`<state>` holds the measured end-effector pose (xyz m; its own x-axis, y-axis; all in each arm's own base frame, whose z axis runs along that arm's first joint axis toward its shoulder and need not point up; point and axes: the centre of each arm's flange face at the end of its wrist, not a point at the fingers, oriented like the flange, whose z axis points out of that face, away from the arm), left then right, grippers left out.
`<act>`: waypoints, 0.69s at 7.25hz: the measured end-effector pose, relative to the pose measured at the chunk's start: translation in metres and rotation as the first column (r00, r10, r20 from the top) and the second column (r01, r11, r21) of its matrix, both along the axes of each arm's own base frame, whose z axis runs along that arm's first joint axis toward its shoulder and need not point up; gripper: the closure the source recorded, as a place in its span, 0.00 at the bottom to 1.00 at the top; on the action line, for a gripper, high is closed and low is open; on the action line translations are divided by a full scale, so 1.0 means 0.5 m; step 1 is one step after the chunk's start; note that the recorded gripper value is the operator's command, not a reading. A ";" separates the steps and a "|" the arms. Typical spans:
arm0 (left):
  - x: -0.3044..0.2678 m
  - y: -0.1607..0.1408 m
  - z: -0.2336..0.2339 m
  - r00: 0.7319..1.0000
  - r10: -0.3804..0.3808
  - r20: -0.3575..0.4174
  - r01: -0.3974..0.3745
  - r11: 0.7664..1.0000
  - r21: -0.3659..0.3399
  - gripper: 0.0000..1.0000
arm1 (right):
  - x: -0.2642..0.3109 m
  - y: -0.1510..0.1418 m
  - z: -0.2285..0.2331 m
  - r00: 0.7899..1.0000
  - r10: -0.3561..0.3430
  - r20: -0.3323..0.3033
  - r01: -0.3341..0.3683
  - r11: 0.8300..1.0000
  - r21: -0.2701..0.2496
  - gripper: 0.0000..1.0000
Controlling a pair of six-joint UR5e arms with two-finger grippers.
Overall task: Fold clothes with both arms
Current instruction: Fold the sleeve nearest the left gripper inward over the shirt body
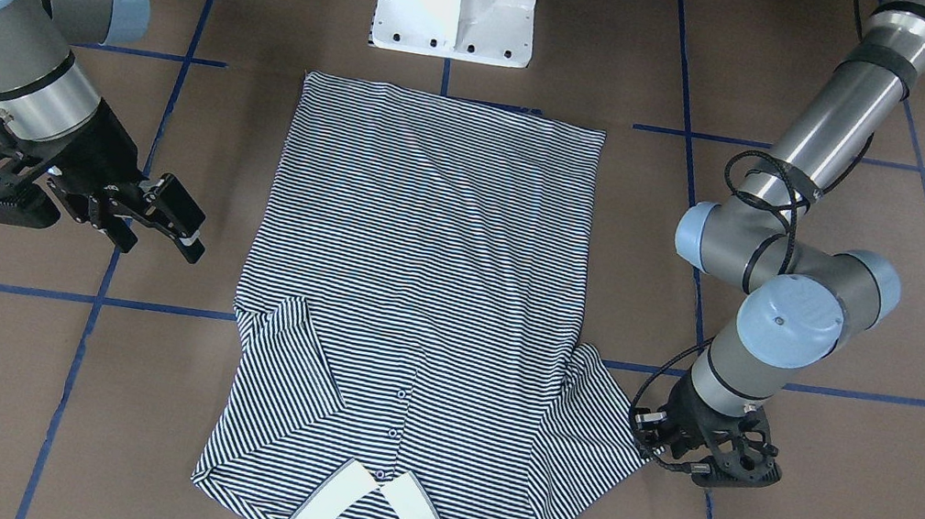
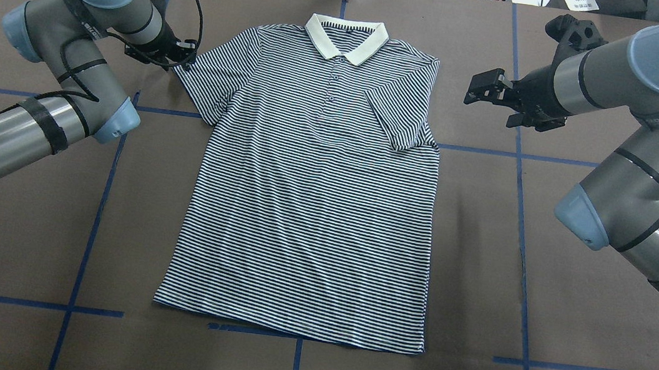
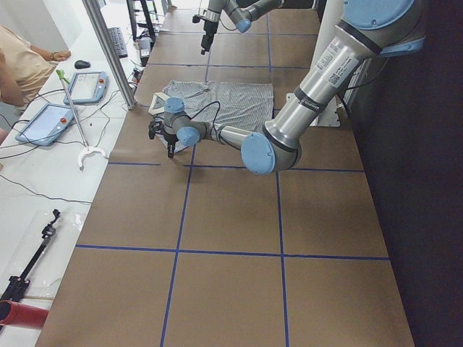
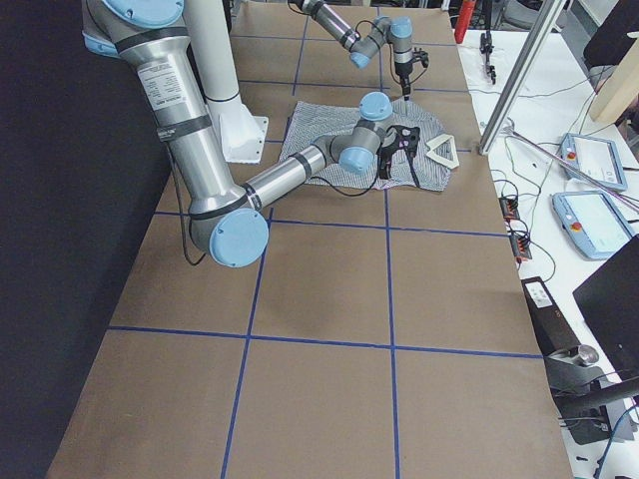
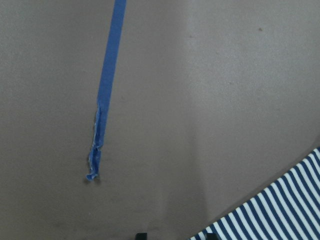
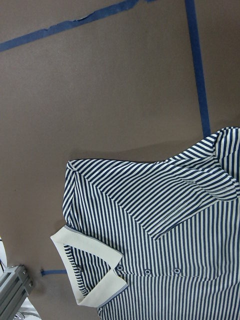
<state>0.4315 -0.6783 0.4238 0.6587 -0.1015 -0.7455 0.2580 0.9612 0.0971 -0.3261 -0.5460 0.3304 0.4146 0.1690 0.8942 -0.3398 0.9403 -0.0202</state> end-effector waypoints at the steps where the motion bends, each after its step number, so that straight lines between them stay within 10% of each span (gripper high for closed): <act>1: 0.002 0.001 0.000 1.000 0.002 -0.001 -0.002 1.000 0.000 1.00 | 0.000 0.001 0.002 1.000 -0.001 -0.001 0.001 1.000 -0.001 0.00; 5: 0.004 0.022 -0.094 0.998 0.040 -0.054 -0.040 0.999 0.010 1.00 | 0.002 0.002 0.009 1.000 0.003 -0.005 -0.003 1.000 -0.004 0.00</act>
<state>0.4335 -0.6675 0.3769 0.6210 -0.0691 -0.7808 0.2247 0.9700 0.0929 -0.3251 -0.5452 0.3349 0.4190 0.1741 0.8912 -0.3423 0.9393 -0.0225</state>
